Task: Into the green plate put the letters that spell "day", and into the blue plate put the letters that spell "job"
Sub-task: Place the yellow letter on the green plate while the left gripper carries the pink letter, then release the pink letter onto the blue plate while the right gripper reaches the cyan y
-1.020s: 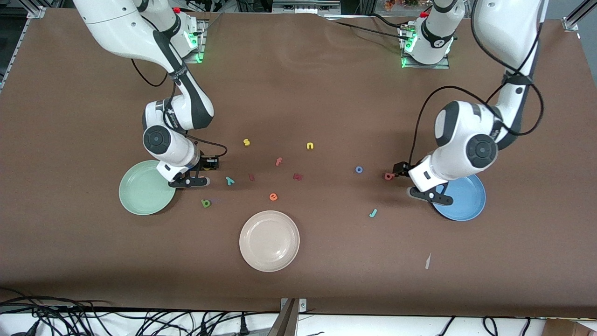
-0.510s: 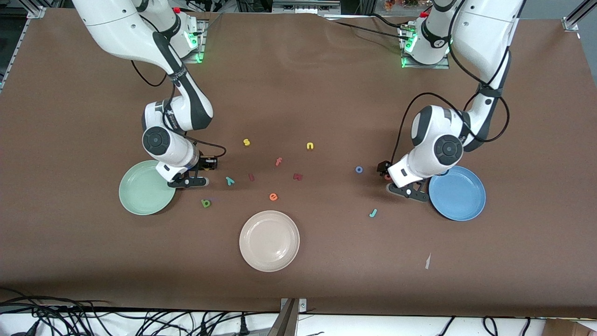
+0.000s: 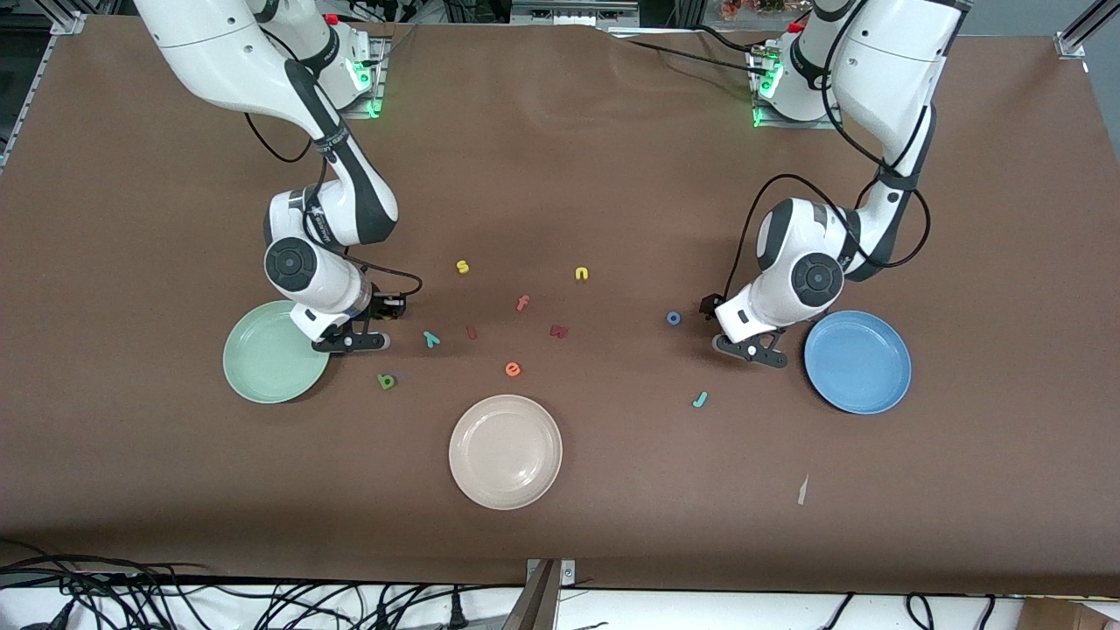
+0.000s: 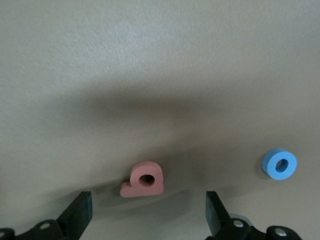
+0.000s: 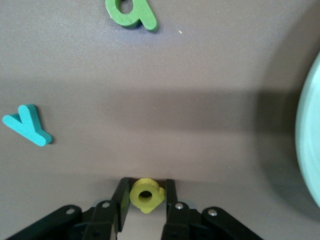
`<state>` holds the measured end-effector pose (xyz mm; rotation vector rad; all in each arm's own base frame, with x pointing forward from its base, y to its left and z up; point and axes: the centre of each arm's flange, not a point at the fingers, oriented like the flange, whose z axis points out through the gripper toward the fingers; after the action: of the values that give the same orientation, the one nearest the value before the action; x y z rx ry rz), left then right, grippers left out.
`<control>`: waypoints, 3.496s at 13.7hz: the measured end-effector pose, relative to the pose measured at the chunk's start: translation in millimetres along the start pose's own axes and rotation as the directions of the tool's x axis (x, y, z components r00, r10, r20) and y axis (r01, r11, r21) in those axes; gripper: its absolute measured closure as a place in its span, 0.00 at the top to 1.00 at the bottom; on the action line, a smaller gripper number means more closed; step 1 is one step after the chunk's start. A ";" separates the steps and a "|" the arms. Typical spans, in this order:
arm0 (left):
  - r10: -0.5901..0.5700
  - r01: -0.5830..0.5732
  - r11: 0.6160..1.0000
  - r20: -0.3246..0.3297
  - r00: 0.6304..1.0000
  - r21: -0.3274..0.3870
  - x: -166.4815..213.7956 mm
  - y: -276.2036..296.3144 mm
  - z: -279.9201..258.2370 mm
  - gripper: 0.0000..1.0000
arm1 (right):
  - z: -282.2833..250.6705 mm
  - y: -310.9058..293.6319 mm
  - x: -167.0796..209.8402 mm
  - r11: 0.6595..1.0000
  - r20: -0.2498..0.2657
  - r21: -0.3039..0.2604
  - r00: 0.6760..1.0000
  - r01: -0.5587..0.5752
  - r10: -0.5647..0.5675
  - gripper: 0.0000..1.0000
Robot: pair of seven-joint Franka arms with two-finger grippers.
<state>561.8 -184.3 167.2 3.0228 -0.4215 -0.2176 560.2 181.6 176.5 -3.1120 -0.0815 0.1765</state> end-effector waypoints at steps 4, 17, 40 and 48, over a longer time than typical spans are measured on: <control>0.000 0.000 1.000 0.001 1.000 0.000 -0.7 -0.1 0.7 0.96 | -0.6 -0.2 0.2 1.000 0.000 0.000 1.000 0.000 0.000 0.32; 0.000 0.000 1.000 -0.026 1.000 0.004 1.9 -1.7 -5.2 0.48 | -91.2 78.4 60.3 0.992 0.094 0.027 0.988 0.122 -0.124 0.32; 0.034 -0.037 0.999 -0.105 0.994 -0.025 -37.4 -187.1 -99.9 0.52 | -54.1 -21.3 61.2 0.993 0.085 0.051 0.990 0.111 -0.115 1.00; 0.032 -0.037 0.999 -0.140 0.990 -0.035 -7.0 -125.4 -111.8 0.70 | -21.8 -75.5 23.1 0.958 -0.047 0.015 0.957 0.286 -0.285 1.00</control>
<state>605.4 -55.3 265.8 2.9673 -0.4518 -0.0113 581.8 257.7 197.5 -3.0330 -0.5208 0.1000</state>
